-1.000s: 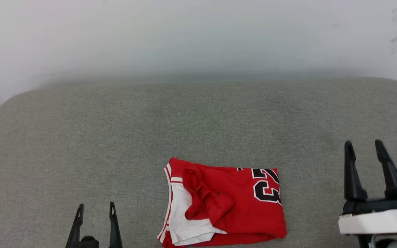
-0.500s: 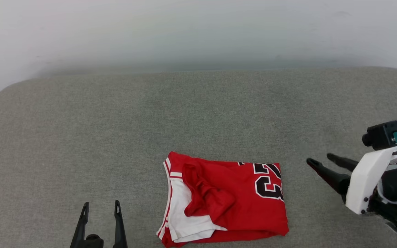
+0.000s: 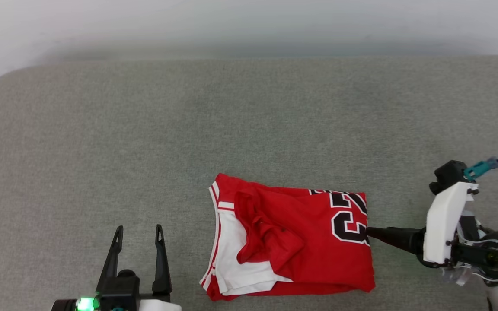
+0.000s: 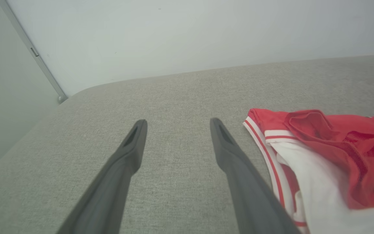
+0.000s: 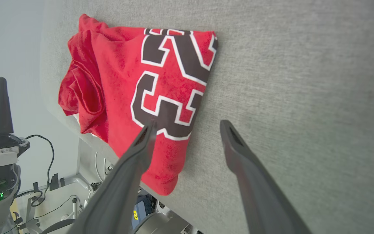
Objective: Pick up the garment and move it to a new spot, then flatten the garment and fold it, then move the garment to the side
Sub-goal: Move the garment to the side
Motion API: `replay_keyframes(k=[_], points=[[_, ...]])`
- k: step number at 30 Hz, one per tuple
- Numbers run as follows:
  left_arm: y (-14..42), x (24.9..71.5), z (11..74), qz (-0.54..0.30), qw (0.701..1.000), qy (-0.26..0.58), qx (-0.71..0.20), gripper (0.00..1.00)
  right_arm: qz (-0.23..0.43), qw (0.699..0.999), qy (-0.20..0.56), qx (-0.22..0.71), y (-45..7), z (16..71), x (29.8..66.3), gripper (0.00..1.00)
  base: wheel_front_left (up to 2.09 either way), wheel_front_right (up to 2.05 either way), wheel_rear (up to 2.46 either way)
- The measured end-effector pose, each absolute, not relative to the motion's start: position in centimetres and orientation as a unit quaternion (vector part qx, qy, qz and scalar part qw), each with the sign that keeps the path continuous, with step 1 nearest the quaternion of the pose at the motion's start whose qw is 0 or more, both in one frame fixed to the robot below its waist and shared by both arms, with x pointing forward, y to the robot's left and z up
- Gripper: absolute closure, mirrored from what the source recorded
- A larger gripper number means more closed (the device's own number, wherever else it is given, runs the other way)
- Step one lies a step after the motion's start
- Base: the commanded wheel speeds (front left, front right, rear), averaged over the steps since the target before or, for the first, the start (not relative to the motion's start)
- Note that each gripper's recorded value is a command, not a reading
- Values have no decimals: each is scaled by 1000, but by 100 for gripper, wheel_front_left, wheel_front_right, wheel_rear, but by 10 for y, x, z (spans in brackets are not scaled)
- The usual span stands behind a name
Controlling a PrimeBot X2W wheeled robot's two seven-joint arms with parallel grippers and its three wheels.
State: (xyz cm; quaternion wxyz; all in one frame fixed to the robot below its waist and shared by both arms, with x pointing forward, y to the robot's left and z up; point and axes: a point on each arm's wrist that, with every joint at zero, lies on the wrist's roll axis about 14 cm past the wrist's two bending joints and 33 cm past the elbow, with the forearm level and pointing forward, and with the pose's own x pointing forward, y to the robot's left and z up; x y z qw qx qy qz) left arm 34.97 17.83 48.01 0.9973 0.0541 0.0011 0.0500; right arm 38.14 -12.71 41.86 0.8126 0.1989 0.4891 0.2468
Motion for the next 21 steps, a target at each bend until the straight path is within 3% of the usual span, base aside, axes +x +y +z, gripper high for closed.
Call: replay_keyframes(k=[15, 16, 17, 21], points=[[199, 357, 467, 82, 994, 24, 61, 0, 295, 746, 578, 151, -71, 362, 377, 0, 0, 0, 0], [200, 356, 466, 83, 994, 25, 61, 0, 296, 745, 579, 148, -70, 361, 377, 74, 0, 0, 0], [200, 356, 467, 84, 994, 25, 60, 0, 294, 746, 579, 148, -71, 360, 377, 100, 0, 0, 0], [200, 355, 467, 86, 994, 24, 59, 0, 290, 751, 574, 149, -72, 358, 377, 100, 0, 0, 0]])
